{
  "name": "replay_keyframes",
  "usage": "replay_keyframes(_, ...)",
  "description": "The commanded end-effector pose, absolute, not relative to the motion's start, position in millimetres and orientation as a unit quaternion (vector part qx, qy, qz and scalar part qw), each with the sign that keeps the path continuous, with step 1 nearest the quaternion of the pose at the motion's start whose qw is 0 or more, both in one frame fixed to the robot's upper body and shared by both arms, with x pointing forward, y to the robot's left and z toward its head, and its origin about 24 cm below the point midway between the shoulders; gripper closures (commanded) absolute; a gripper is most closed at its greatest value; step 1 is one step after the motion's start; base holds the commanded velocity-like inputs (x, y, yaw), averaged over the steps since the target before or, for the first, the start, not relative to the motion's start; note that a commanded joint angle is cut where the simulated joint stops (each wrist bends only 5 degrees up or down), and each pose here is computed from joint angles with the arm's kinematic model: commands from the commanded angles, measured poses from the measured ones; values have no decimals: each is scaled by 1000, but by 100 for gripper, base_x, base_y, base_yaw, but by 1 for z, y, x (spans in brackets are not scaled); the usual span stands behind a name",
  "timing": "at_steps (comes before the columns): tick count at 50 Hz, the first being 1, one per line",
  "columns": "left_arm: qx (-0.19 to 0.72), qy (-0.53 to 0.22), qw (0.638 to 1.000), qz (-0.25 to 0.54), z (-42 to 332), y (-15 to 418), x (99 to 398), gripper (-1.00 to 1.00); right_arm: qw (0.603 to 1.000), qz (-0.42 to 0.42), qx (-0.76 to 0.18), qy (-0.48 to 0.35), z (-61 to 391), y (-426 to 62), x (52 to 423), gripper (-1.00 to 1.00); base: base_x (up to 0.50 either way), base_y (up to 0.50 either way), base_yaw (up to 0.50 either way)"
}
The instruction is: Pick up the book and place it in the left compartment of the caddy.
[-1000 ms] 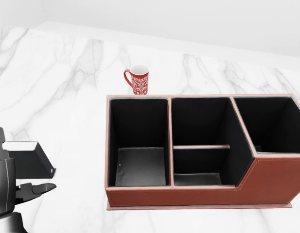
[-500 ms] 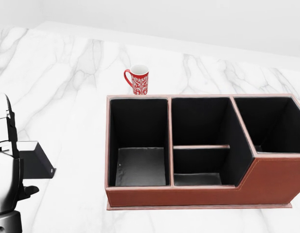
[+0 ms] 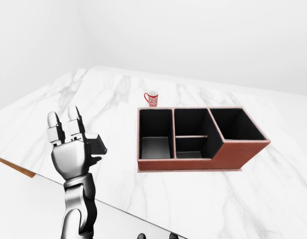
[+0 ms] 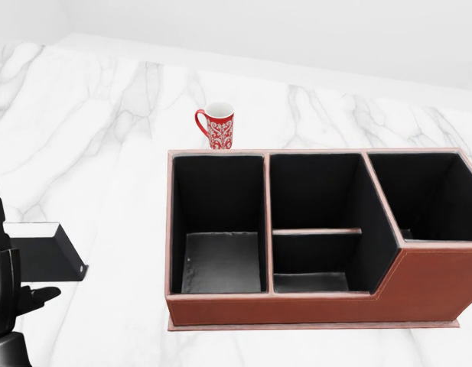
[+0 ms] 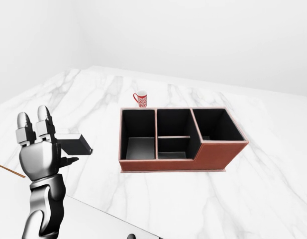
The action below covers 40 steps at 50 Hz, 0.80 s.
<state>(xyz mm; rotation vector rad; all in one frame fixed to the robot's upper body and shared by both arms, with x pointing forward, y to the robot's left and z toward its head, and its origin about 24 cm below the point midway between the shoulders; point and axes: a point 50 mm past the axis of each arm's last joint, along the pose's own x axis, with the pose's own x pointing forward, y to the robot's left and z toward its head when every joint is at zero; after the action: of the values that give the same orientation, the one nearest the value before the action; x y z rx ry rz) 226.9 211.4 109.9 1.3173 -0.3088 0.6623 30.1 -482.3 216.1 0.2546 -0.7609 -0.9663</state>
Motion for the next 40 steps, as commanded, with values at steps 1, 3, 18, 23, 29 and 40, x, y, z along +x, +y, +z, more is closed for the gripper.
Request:
replay_keyframes(1,587,-144,735,308,112,212,226,-100,809,-453,118,-355,216,-482,31,-100,0,0,0)
replay_keyframes(3,587,-144,735,307,112,212,226,-100,809,-453,118,-355,216,-482,31,-100,0,0,0)
replay_keyframes(18,612,-116,731,278,110,226,251,-100,820,-437,112,-353,214,-479,33,-100,0,0,0)
replay_keyframes(23,623,-95,732,259,109,234,261,-100,825,-429,101,-353,216,-477,32,-100,0,0,0)
replay_keyframes(29,633,-75,734,235,103,235,272,-100,830,-421,95,-353,215,-475,32,-100,0,0,0)
replay_keyframes(40,653,-47,726,211,94,244,293,-100,831,-419,91,-355,216,-475,32,-100,0,0,0)
